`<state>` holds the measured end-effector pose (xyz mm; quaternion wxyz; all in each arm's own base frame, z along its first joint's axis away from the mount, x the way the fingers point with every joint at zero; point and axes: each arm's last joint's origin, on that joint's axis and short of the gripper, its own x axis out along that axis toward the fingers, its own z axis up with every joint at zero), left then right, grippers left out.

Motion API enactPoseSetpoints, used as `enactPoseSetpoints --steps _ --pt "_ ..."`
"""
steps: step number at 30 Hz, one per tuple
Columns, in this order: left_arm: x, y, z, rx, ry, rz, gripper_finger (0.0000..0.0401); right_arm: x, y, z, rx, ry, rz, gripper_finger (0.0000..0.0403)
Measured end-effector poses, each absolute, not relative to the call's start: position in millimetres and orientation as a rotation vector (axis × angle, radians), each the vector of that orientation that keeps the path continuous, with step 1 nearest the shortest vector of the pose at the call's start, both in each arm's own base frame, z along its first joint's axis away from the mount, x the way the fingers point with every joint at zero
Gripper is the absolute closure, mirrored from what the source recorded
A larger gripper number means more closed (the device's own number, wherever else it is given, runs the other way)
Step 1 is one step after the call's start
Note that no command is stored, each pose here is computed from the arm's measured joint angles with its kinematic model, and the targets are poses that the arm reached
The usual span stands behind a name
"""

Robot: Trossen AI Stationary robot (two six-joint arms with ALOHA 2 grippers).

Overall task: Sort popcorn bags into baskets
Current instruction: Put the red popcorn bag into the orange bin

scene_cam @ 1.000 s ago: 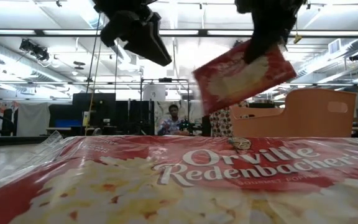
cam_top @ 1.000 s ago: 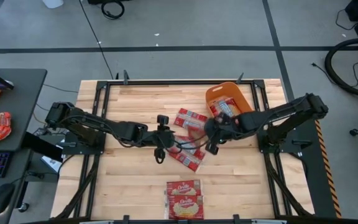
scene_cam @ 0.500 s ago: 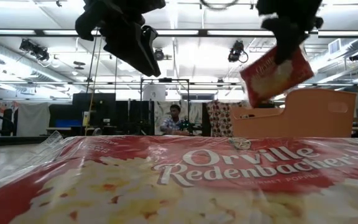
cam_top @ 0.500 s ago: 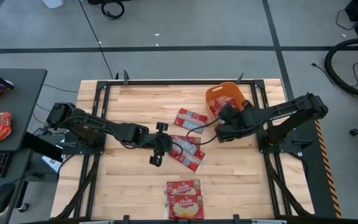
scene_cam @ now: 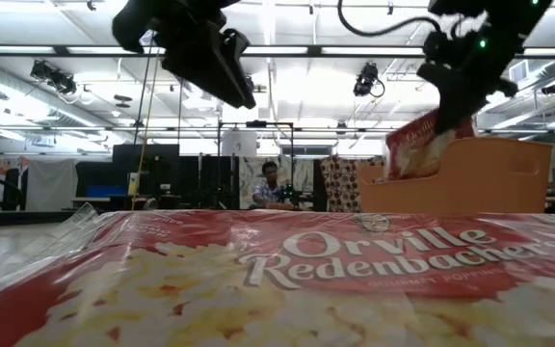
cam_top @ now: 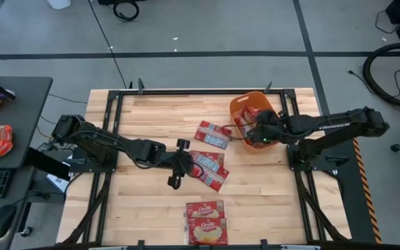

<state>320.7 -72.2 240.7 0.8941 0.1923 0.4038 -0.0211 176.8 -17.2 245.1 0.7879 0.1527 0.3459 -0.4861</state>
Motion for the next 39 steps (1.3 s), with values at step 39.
enactPoseSetpoints --steps 39 --pt "346.0 -47.7 156.8 0.289 1.051 -0.174 0.0190 256.7 50.7 237.2 0.102 0.734 -0.377 0.0266"
